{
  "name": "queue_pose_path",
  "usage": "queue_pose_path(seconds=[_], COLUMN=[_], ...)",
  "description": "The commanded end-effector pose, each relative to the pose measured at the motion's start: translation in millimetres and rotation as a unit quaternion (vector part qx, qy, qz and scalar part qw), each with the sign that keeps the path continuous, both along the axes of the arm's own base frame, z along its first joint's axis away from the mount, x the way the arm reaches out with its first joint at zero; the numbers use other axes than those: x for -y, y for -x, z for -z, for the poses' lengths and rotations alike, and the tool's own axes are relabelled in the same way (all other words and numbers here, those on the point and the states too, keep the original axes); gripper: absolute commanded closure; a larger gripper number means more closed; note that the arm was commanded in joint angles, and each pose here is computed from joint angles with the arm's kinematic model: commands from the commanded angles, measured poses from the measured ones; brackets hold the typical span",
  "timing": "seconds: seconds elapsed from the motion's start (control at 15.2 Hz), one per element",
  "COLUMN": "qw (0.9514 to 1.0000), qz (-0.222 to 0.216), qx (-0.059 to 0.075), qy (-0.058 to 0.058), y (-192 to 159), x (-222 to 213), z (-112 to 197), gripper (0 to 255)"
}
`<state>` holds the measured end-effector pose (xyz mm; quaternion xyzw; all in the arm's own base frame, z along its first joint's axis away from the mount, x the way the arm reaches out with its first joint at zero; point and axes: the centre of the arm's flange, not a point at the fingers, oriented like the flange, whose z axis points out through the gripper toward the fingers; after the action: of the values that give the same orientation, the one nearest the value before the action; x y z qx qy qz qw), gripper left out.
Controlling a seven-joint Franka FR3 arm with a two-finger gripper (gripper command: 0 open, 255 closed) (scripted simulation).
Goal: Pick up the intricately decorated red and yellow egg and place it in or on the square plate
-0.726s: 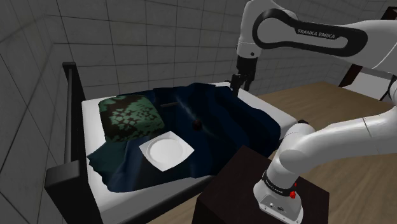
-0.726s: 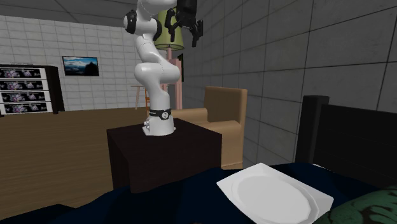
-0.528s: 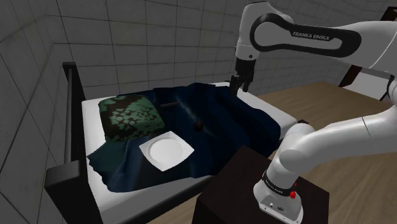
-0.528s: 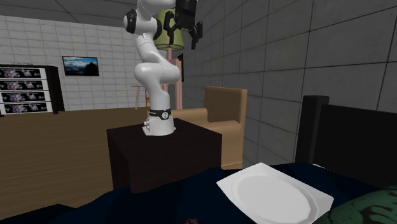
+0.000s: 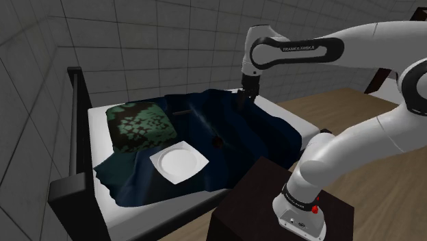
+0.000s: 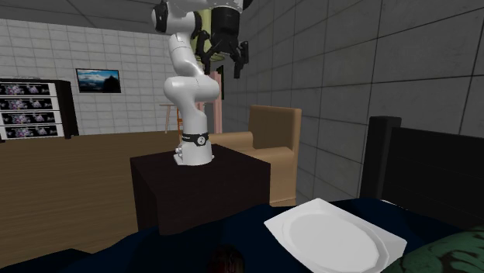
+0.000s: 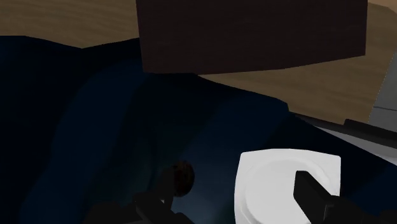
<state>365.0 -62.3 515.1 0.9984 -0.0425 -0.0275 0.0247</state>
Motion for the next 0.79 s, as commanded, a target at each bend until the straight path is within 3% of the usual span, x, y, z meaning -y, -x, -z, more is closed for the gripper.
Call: queue_pose_path(seconds=[0.0, 0.73], qw=[1.0000, 0.9995], qz=[-0.001, -0.008], qx=[0.001, 0.002], qy=[-0.005, -0.031], y=[-16.3, -104.4], x=[13.5, 78.2], z=[19.2, 119.4], gripper=[0, 0])
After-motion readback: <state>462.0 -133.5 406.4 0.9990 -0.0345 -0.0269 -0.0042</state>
